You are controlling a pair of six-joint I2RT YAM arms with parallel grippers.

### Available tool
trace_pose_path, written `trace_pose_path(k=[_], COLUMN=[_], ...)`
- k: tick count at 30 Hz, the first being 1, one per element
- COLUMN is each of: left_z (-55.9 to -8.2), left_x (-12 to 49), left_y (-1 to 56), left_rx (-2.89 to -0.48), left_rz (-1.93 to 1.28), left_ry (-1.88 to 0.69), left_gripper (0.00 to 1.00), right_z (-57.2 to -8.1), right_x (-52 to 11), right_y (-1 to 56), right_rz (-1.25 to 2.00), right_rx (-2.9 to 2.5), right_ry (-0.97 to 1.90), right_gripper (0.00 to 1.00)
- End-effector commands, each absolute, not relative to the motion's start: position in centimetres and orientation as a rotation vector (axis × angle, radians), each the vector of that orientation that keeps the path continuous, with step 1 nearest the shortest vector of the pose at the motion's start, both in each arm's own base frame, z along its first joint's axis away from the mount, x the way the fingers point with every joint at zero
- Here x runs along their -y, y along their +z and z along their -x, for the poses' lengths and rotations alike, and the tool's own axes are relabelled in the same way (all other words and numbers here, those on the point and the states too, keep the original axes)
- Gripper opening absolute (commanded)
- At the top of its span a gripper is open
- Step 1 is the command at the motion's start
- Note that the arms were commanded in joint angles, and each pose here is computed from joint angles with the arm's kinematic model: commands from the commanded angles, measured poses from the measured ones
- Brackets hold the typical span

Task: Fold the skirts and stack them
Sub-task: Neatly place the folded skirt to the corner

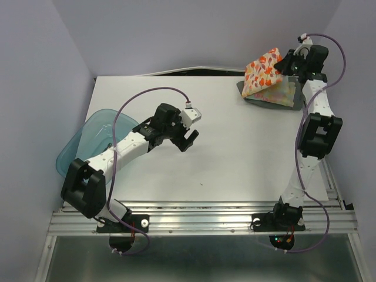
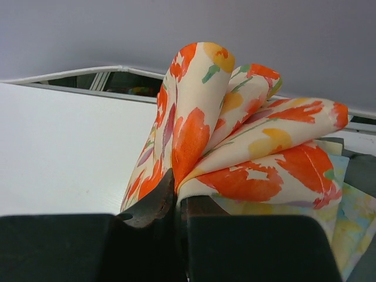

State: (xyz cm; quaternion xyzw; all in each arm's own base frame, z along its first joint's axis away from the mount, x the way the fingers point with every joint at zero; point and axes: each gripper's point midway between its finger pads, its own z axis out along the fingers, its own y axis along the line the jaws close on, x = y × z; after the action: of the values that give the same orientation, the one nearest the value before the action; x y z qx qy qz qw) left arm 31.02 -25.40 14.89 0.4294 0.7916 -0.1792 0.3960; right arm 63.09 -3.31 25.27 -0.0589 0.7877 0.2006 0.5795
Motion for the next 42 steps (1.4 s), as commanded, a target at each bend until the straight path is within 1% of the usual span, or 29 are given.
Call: trace_pose_path(k=[1,4,10,15,18,20,21,23,26,28,29,30,31,32,33,35,36,37,38,39,40,42], left_z=[-31.4,-31.6,-31.5,-31.8,-32.1,-32.2,-32.2,-32.0,-31.8,-31.7,-31.7,-31.9,-32.0,-32.3,-32.4,-33.2,-33.6,-34.1,-34.4,-35.6,-36.2,-37.7], left_x=[26.2,26.3,26.2,26.3,26.4,26.5,26.4,26.6,26.6,26.6,26.6,26.6,26.5,26.3,26.2,25.5,25.2,25.1,24.6,23.7,23.2,22.2], left_y=[16.3,16.3,15.9,15.7,15.9,16.2,16.3,16.5,16.7,16.6,16.7,16.9,17.2,17.6,18.0,19.1,19.5,20.6,20.6,21.9,22.5,24.1], left_rx=[-1.970,-1.974,-1.996,-2.016,-2.027,-2.026,-2.031,-2.034,-2.031,-2.039,-2.039,-2.039,-2.037,-2.042,-2.036,-2.036,-2.036,-2.017,-2.023,-2.006,-1.996,-1.972], left_rz=[-1.087,-1.089,-1.088,-1.089,-1.079,-1.071,-1.069,-1.063,-1.057,-1.056,-1.049,-1.040,-1.031,-1.009,-1.003,-0.957,-0.934,-0.915,-0.895,-0.839,-0.819,-0.772], left_ry=[-0.476,-0.482,-0.473,-0.466,-0.464,-0.467,-0.469,-0.485,-0.500,-0.509,-0.512,-0.511,-0.514,-0.520,-0.524,-0.536,-0.540,-0.552,-0.549,-0.534,-0.523,-0.486], left_gripper=[0.99,0.99,0.99,0.99,0.99,0.99,0.99,0.99,0.99,0.99,0.99,0.99,0.99,0.99,0.99,0.99,0.99,0.99,0.99,0.99,0.99,0.99], right_z=[-62.7,-62.8,-63.1,-63.0,-63.6,-63.9,-64.1,-64.3,-64.7,-64.9,-65.0,-65.1,-65.0,-65.1,-65.0,-64.6,-64.4,-63.9,-63.5,-62.6,-62.6,-61.0], right_x=[5.2,6.3,9.8,10.8,12.0,12.4,13.3,14.3,15.0,15.3,15.9,16.2,16.4,16.9,17.2,17.7,17.7,17.8,17.8,17.4,17.4,16.5], right_y=[30.4,29.0,23.7,18.9,16.1,15.5,15.7,15.2,15.3,15.1,15.3,15.4,15.7,16.9,17.6,19.0,19.8,22.1,22.9,24.7,24.3,27.5], right_rz=[0.143,0.109,-0.030,-0.087,-0.093,-0.096,-0.104,-0.105,-0.076,-0.082,-0.091,-0.094,-0.101,-0.112,-0.115,-0.117,-0.117,-0.114,-0.113,-0.109,-0.110,-0.091], right_rx=[-1.730,-1.752,-1.838,-1.891,-1.919,-1.924,-1.915,-1.914,-1.906,-1.909,-1.906,-1.906,-1.907,-1.892,-1.884,-1.871,-1.864,-1.836,-1.831,-1.820,-1.828,-1.811], right_ry=[0.480,0.524,0.561,0.553,0.517,0.502,0.486,0.457,0.403,0.381,0.345,0.327,0.313,0.273,0.250,0.204,0.190,0.162,0.153,0.148,0.151,0.158], right_gripper=[0.01,0.01,0.01,0.01,0.04,0.06,0.08,0.09,0.20,0.32,0.36,0.45,0.65,0.69,0.79,0.86,0.93,0.99,1.00,1.00,1.00,1.00])
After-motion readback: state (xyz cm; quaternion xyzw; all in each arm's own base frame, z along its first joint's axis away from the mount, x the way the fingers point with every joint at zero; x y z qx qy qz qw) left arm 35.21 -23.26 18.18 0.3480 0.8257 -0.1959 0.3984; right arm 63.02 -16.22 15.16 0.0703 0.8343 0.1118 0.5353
